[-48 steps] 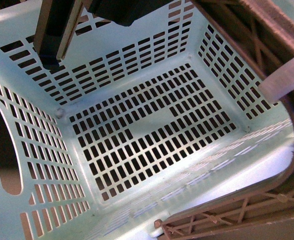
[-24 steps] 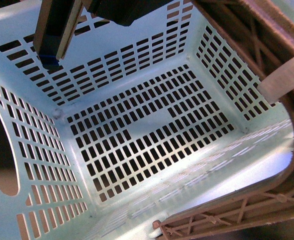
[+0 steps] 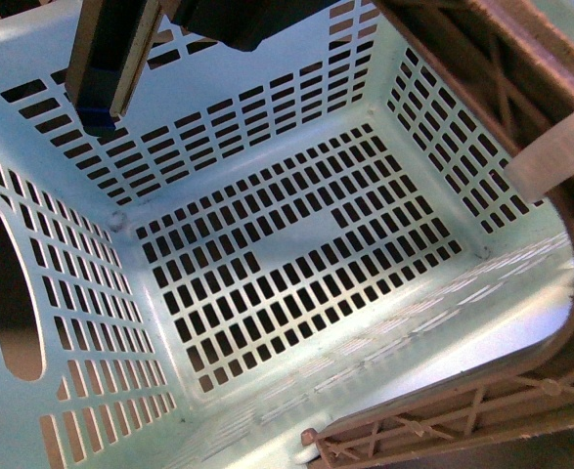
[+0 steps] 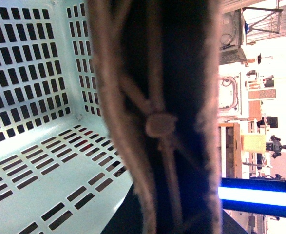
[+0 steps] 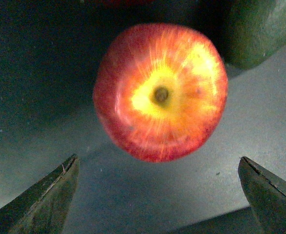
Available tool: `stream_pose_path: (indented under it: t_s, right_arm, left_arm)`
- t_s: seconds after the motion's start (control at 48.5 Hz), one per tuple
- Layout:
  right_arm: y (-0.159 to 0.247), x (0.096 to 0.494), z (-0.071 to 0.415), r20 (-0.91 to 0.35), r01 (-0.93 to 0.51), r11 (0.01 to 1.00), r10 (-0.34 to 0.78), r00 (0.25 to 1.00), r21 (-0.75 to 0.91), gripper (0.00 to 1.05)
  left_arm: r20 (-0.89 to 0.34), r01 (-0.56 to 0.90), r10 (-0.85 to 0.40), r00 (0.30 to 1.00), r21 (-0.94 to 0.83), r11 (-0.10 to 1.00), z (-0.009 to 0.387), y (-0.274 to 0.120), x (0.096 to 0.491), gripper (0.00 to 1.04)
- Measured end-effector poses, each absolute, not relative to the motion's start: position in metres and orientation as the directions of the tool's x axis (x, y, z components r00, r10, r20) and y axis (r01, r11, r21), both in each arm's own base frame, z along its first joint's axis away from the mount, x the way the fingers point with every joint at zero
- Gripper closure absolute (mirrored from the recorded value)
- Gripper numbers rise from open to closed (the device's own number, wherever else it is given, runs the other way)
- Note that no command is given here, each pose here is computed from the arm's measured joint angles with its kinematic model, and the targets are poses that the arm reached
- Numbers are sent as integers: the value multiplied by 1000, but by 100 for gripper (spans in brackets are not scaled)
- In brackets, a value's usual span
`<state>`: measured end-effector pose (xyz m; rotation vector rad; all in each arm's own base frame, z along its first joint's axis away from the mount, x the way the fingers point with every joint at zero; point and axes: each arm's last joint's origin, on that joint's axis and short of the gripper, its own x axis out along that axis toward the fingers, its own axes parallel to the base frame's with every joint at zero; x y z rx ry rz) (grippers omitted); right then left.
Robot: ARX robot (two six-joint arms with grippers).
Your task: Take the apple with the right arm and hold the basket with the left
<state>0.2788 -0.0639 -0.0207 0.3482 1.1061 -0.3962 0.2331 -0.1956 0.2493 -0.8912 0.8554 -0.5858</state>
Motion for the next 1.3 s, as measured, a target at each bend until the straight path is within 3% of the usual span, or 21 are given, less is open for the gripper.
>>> stream_pose_path:
  t_s: [0.536, 0.68, 0.887, 1.093, 1.299]
  right_arm:
    - [-68, 293, -41, -923, 495, 866, -133, 362, 69, 9]
    - [-68, 294, -42, -923, 497, 865, -129, 363, 75, 25]
    - [-67, 290, -40, -918, 497, 863, -119, 379, 93, 31]
    - [-65, 273, -2, -884, 482, 864, -104, 457, 147, 32]
    - [-75, 262, 83, -774, 452, 864, -126, 620, 221, 32]
  left_arm:
    - [-390, 94, -745, 541, -852, 514, 249, -196, 233, 99]
    - [-390, 95, -745, 541, -852, 515, 249, -196, 233, 99]
    - [-390, 94, -745, 541, -852, 514, 249, -196, 233, 99]
    - [-390, 94, -745, 541, -852, 515, 249, -196, 233, 99]
    - [-390, 94, -745, 541, -852, 515, 249, -196, 233, 99]
